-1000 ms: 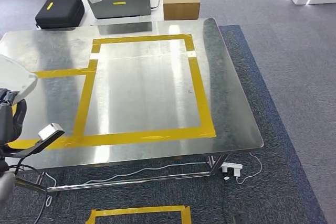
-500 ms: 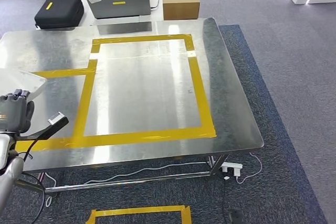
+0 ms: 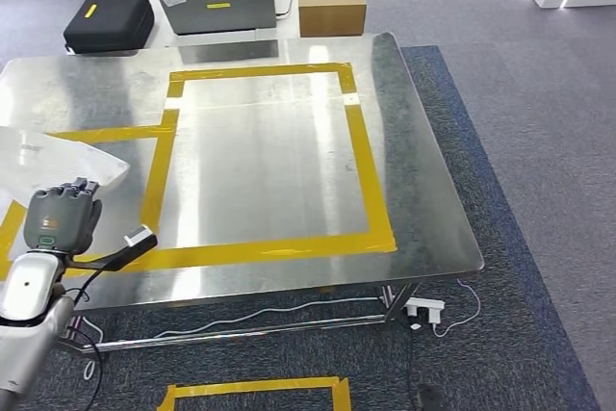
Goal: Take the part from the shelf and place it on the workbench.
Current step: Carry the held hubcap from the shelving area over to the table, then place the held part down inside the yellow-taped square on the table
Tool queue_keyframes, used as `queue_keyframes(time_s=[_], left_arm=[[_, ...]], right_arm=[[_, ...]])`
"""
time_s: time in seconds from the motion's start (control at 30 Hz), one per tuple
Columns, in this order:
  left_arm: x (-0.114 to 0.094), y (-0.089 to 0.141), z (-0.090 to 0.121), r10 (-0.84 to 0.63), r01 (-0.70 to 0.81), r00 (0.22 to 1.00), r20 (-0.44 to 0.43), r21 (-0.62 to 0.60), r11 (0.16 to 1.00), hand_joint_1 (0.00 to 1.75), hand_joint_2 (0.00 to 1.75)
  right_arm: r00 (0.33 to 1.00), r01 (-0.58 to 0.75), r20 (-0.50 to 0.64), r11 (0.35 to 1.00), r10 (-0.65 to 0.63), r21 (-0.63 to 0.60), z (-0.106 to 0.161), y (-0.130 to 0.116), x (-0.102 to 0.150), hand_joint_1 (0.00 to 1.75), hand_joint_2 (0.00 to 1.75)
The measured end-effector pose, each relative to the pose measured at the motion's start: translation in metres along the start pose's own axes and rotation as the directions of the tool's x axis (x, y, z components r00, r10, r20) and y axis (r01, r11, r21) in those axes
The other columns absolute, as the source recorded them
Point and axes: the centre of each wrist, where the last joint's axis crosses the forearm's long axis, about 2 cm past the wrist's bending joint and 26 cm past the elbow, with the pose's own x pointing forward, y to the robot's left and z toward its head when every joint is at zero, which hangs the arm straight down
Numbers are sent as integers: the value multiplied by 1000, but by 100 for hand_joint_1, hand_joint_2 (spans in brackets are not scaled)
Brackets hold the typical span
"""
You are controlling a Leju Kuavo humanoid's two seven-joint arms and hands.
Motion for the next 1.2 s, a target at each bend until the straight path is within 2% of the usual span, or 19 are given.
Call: queue_keyframes(time_s=[0.13,0.27,0.43,0.67,1.2], left_arm=[[4,-1,0,4,-4,1000,9,-5,1000,175,175],[6,-2,0,5,-5,1000,23,-6,1000,0,0],[19,0,-4,11,-12,996,93,9,1000,0,0],[38,10,-12,53,-59,989,140,42,997,0,0],[48,26,-23,58,-81,982,177,120,989,0,0]], right_arm=[[1000,-1,0,1000,1,0,0,0,0,0,175],[1000,-2,1,1000,2,0,0,0,0,0,0],[1000,-5,3,1000,5,1,0,0,0,0,0],[1000,-8,4,1000,8,1,0,0,0,0,0],[1000,-4,5,1000,4,-3,0,0,-1,0,0]])
